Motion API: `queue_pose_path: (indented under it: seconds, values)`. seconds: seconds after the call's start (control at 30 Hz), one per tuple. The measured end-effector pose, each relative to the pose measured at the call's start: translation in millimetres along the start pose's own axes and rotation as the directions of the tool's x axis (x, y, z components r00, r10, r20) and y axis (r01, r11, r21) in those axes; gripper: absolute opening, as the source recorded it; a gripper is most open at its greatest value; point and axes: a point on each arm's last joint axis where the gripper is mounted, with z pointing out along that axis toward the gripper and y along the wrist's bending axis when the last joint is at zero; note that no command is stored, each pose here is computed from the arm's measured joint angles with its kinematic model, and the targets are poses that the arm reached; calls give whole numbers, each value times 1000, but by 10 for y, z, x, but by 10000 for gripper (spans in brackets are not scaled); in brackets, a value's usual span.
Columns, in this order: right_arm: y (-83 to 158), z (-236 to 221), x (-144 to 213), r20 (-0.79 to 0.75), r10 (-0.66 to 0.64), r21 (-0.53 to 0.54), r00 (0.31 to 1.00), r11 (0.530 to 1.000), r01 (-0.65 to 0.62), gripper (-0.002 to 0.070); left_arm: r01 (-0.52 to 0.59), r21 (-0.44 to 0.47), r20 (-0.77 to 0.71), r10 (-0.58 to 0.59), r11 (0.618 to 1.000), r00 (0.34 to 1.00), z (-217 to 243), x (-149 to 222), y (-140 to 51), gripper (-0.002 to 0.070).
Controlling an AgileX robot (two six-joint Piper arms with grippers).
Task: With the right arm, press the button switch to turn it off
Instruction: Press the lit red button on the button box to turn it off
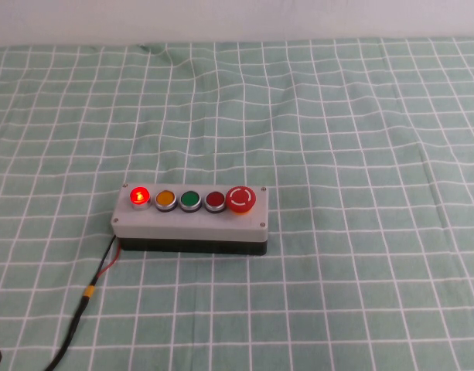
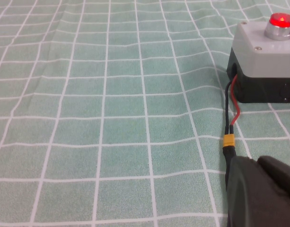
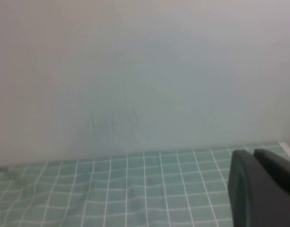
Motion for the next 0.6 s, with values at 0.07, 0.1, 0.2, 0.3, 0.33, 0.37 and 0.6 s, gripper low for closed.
queue_pose_path:
  seconds: [0.07, 0.1, 0.2, 0.3, 0.33, 0.37, 0.6]
  values:
    - [15, 77, -20, 16, 30, -15, 999, 999, -30, -16, 0, 0, 0, 0, 1000, 1000, 0, 0, 0, -3]
    - [27, 115, -27, 20, 63, -29, 998, 998, -63, -16, 0, 0, 0, 0, 1000, 1000, 0, 0, 0, -3]
    - [55, 238, -22, 0, 162, -56, 987, 985, -161, -16, 0, 0, 0, 0, 1000, 1000, 0, 0, 0, -3]
    - [56, 414, 42, -65, 193, -45, 979, 980, -196, -16, 0, 0, 0, 0, 1000, 1000, 0, 0, 0, -3]
    - [55, 475, 65, -87, 197, -38, 977, 979, -201, -16, 0, 0, 0, 0, 1000, 1000, 0, 0, 0, -3]
    - [51, 556, 113, -125, 200, -27, 972, 978, -205, -16, 0, 0, 0, 0, 1000, 1000, 0, 0, 0, -3]
    - [253, 1160, 329, -378, 37, -138, 925, 986, -96, -16, 0, 0, 0, 0, 1000, 1000, 0, 0, 0, -3]
